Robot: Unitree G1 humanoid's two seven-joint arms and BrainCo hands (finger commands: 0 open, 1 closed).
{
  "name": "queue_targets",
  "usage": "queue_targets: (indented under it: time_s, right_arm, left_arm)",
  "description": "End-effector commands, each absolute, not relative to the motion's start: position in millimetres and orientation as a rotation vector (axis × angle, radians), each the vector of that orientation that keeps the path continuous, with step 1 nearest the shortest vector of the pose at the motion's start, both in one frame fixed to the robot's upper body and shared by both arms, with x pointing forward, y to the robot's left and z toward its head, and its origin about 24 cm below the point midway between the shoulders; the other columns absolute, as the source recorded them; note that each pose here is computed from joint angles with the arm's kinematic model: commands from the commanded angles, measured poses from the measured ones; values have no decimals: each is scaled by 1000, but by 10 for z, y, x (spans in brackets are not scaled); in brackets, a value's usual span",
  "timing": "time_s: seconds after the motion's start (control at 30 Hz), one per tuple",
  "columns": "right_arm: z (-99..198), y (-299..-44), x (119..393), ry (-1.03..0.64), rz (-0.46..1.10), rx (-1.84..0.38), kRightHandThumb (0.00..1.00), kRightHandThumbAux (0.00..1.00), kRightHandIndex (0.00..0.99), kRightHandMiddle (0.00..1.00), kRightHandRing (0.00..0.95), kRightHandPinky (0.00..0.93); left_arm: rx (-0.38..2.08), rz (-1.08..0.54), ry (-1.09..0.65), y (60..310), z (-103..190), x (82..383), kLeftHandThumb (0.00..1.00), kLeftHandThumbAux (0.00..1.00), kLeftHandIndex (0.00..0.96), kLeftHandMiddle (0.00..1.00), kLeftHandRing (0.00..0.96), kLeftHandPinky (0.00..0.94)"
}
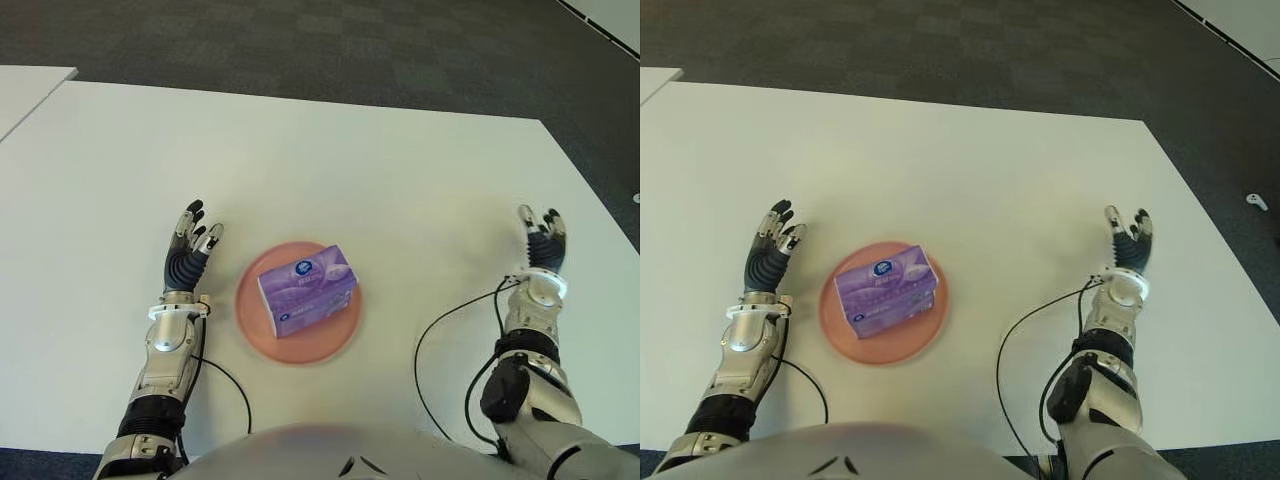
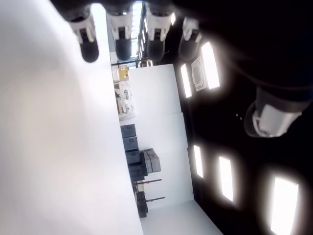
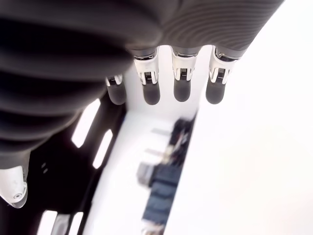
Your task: Put the tissue paper into the plate.
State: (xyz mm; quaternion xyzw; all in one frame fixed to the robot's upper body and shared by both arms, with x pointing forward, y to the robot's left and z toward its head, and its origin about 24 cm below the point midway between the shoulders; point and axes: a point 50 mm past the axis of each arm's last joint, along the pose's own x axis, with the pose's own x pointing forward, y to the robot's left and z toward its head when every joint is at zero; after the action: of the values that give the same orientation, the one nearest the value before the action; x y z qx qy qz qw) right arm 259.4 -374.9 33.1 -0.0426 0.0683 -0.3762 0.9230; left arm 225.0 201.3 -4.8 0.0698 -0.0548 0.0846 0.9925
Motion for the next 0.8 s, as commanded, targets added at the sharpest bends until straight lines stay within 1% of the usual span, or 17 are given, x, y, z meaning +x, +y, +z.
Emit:
queue_targets:
  time_s: [0.03, 0.53, 0.57, 0.6, 0.63, 0.67, 0.7, 0.73, 0.8]
  right_arm:
    - [-178, -3671, 2552, 385, -905, 813, 46, 490, 0, 0, 0, 0]
    - [-178, -3671, 2552, 384, -905, 815, 46, 490, 0, 0, 0, 0]
    - [-179, -3668, 2552, 501, -825, 548, 46, 490, 0, 0, 0, 0]
    - [-180, -3665, 2554, 583, -758, 348, 78, 528, 0, 0, 0, 0]
    - [-466, -3042, 2623, 519, -483, -15, 99, 553, 0, 0, 0, 0]
    - [-543, -2307, 2692, 376, -212, -140, 107, 563, 0, 0, 0, 0]
    - [-487, -1760, 2690, 235, -57, -133, 119, 579, 0, 0, 0, 0]
    - [-418, -1476, 2670, 155, 15, -115, 128, 590, 0, 0, 0, 0]
    - [-420, -1463, 2651, 150, 15, -105, 135, 601, 0, 0, 0, 0]
  left_arm:
    - [137, 170, 42, 2019, -342, 2035, 0, 442, 0, 0, 0, 0]
    - [137, 159, 35, 2039, -338, 2042, 0, 448, 0, 0, 0, 0]
    - [138, 158, 34, 2040, -337, 2042, 0, 449, 0, 0, 0, 0]
    - [138, 157, 34, 2041, -337, 2042, 0, 450, 0, 0, 0, 0]
    - [140, 156, 33, 2041, -334, 2041, 0, 451, 0, 0, 0, 0]
    - [141, 155, 32, 2040, -331, 2041, 0, 452, 0, 0, 0, 0]
    - [141, 154, 32, 2041, -329, 2040, 0, 452, 0, 0, 0, 0]
    - [142, 154, 32, 2041, -328, 2040, 0, 452, 0, 0, 0, 0]
    - [143, 154, 34, 2041, -327, 2040, 0, 452, 0, 0, 0, 0]
